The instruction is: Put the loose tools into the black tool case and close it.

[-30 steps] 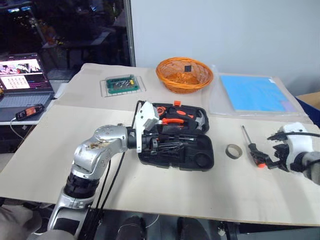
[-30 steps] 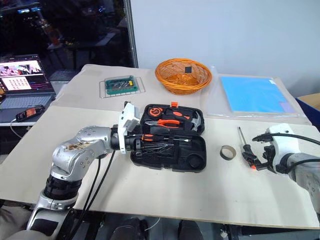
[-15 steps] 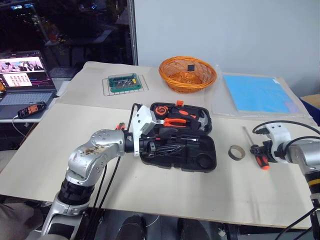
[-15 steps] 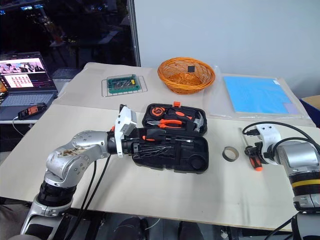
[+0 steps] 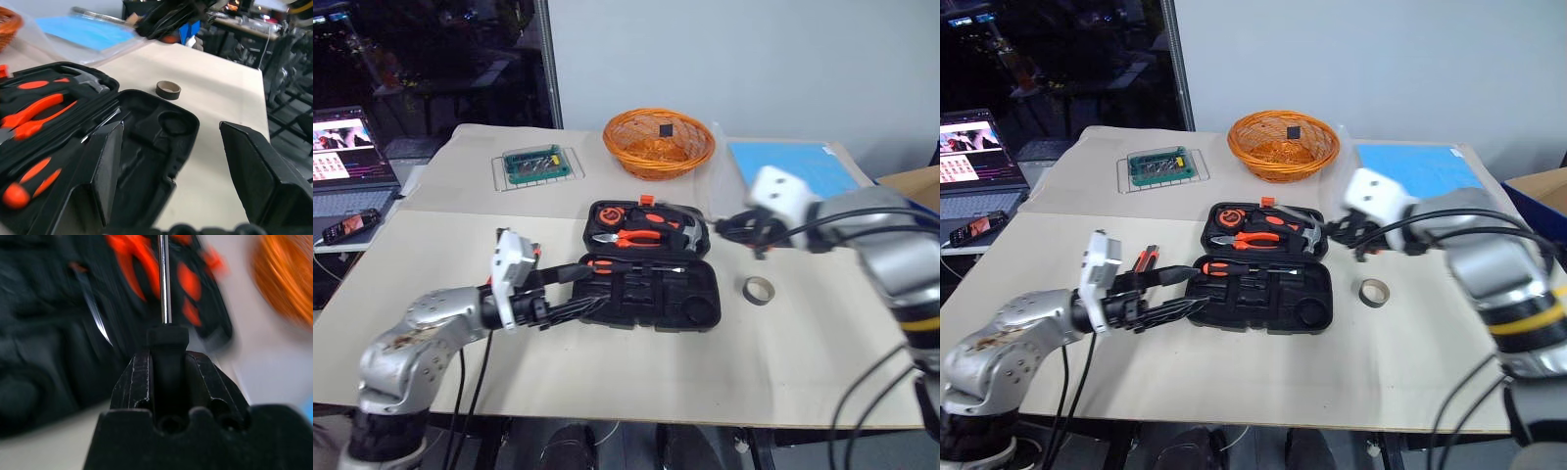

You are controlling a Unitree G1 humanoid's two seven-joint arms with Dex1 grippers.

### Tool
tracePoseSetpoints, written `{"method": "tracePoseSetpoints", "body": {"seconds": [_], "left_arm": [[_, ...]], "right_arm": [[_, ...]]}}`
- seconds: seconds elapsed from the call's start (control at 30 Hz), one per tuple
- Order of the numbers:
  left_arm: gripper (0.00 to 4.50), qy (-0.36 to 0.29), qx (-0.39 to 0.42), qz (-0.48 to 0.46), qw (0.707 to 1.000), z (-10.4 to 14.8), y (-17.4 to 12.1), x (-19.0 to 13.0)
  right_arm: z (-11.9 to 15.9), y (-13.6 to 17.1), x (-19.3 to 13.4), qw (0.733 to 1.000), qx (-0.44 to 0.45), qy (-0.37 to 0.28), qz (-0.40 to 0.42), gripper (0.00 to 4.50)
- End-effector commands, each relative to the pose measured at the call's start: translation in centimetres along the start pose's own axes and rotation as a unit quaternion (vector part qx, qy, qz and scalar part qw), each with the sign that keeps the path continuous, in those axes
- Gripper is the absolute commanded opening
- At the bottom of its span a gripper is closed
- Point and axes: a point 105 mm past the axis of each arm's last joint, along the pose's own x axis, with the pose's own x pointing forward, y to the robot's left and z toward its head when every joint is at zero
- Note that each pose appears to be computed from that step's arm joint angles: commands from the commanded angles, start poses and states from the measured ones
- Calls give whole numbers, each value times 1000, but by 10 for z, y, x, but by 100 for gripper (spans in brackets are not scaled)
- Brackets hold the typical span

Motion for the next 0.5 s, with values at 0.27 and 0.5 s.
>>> {"method": "tracePoseSetpoints", "body": {"seconds": [0.27,0.5], "left_arm": [[335,4,35,24,999,9,-1,-23],[335,8,35,25,999,7,-3,-22]], "right_arm": [[-1,21,28,995,-19,36,87,58],[-2,41,38,993,23,42,103,58]]}}
